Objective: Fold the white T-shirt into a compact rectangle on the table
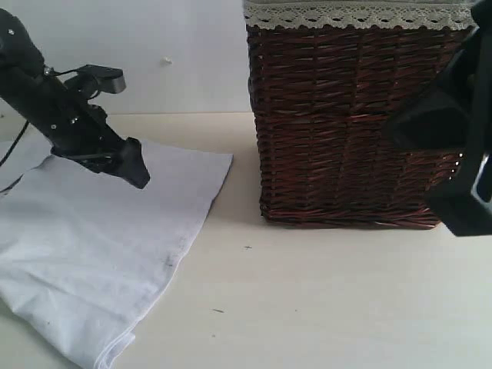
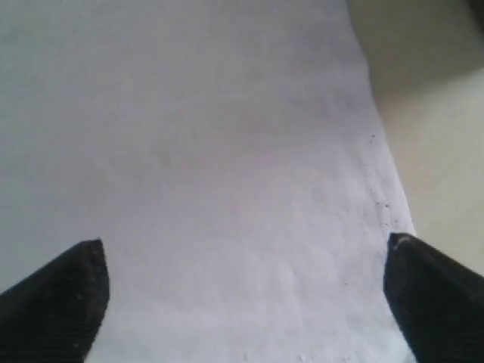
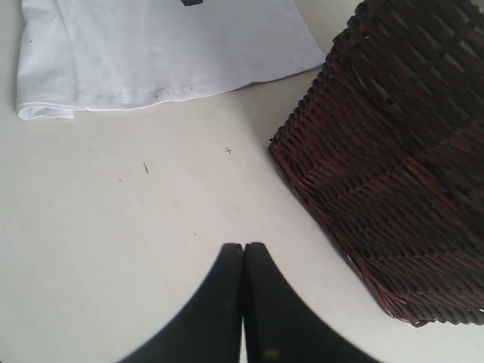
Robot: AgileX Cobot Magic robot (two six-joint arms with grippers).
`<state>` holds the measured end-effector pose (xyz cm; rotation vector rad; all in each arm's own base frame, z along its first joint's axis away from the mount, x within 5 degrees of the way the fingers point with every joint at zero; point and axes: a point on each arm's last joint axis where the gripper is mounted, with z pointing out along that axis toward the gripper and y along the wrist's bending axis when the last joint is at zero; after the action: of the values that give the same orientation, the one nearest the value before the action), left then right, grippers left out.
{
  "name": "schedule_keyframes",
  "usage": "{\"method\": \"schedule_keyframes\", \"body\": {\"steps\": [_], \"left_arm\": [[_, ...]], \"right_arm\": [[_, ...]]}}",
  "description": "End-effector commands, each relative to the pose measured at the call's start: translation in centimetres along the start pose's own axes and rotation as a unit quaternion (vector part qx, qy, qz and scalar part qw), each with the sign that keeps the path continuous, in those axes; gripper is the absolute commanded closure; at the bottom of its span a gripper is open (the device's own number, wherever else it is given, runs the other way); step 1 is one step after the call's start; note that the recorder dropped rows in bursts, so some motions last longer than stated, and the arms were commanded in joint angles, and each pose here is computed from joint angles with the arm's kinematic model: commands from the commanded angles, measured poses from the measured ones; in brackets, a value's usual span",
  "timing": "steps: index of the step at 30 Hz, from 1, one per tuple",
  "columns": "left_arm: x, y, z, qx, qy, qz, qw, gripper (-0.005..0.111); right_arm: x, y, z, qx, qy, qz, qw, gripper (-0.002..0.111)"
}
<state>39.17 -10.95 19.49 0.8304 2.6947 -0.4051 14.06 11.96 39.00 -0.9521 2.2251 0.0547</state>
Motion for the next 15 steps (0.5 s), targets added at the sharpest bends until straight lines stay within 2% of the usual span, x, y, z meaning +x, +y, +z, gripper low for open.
{"method": "schedule_keyframes", "body": {"steps": [1, 4, 5, 7, 11, 15], "left_arm": [[-0.6, -2.0, 0.3, -0.019, 0.007, 0.059, 0.998, 0.102], [-0.3, -2.7, 1.5, 0.007, 0.031, 0.061, 0.998, 0.106], [0.4, -3.0, 2.7, 0.029, 0.054, 0.056, 0.997, 0.107], [1.9, -3.6, 5.2, 0.042, 0.097, 0.058, 0.993, 0.107], [3.2, -5.1, 8.6, 0.038, 0.124, 0.067, 0.989, 0.107], [3.6, -7.8, 10.6, 0.049, 0.148, 0.097, 0.983, 0.107]], "right_arm": [[0.0, -0.1, 0.0, 0.002, -0.005, -0.004, 1.000, 0.108], [0.0, -0.1, 0.0, 0.002, -0.005, -0.004, 1.000, 0.108], [0.0, -0.1, 0.0, 0.002, -0.005, -0.005, 1.000, 0.108], [0.0, -0.1, 0.0, 0.002, -0.005, -0.007, 1.000, 0.108], [0.0, -0.1, 0.0, 0.002, -0.005, -0.007, 1.000, 0.108], [0.0, -0.1, 0.0, 0.003, -0.005, -0.008, 1.000, 0.108]]}}
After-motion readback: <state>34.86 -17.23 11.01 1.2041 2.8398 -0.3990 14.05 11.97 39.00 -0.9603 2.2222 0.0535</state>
